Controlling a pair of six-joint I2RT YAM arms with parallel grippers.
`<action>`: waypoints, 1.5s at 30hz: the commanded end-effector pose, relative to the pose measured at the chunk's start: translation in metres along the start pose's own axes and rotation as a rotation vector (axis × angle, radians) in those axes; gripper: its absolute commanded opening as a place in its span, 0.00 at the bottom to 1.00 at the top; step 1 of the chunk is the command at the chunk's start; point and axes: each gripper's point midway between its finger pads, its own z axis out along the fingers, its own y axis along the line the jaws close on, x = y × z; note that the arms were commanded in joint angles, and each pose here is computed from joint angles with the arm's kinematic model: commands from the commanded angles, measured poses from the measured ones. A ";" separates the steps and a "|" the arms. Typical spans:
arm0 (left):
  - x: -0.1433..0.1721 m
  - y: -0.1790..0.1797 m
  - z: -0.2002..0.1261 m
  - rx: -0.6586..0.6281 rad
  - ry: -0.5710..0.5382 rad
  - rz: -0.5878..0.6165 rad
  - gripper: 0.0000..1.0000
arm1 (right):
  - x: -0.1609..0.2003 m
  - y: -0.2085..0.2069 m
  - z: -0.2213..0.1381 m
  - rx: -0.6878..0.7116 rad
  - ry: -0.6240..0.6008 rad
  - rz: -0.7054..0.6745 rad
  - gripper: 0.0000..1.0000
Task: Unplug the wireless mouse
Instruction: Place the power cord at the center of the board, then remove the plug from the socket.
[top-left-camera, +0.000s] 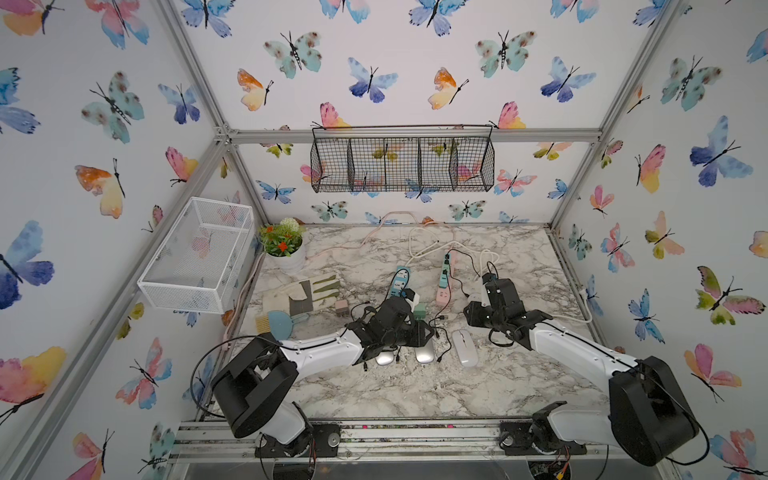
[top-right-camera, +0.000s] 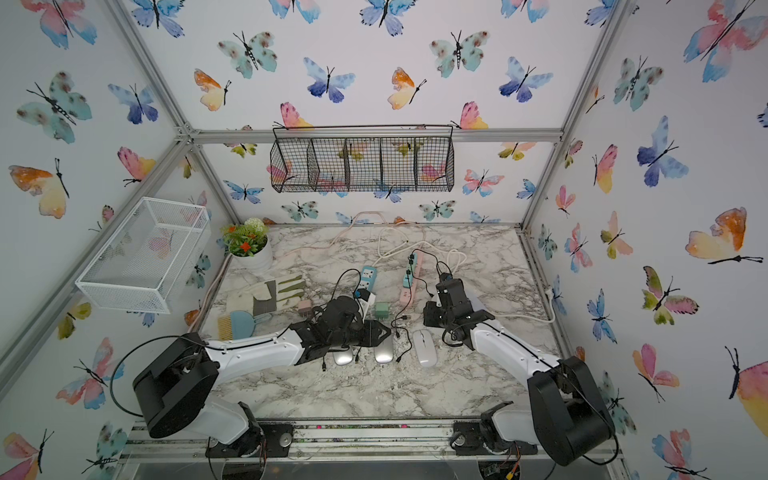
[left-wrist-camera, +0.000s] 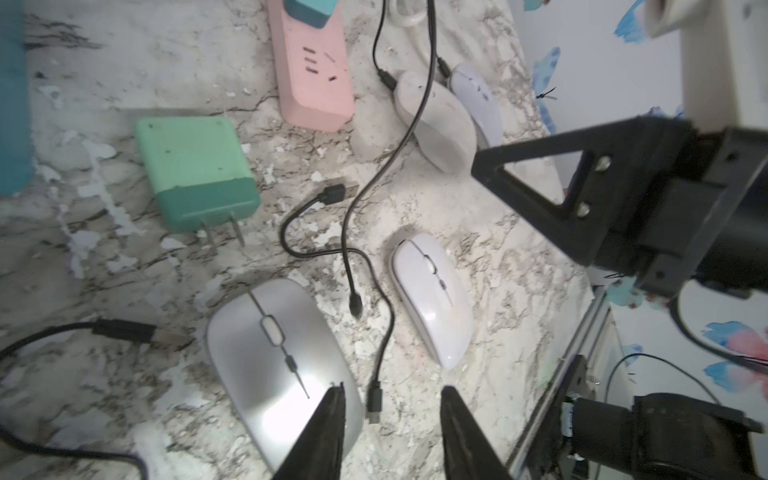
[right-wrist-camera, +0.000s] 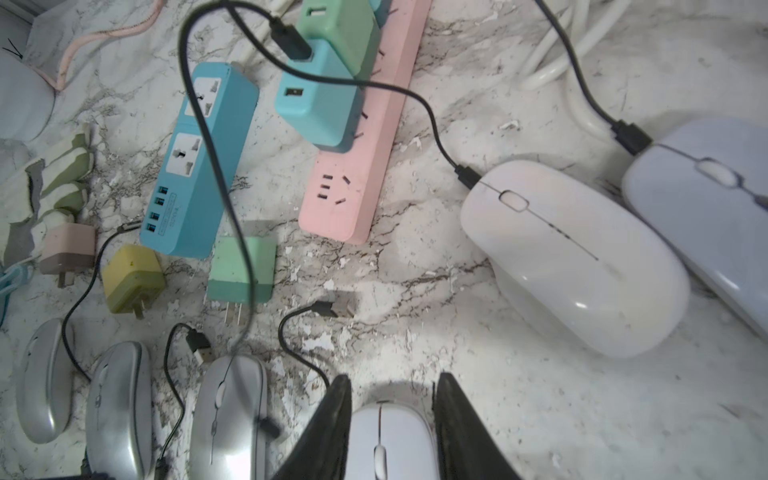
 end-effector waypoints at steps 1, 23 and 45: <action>-0.014 0.009 -0.002 -0.084 -0.042 0.029 0.52 | -0.008 0.016 0.013 -0.124 -0.008 -0.034 0.35; -0.109 -0.019 0.035 -0.182 -0.128 0.208 0.84 | -0.070 -0.003 0.083 -0.275 -0.072 0.122 0.09; -0.127 0.013 0.108 -0.370 -0.056 0.290 0.85 | -0.082 -0.015 0.076 -0.339 -0.096 0.208 0.07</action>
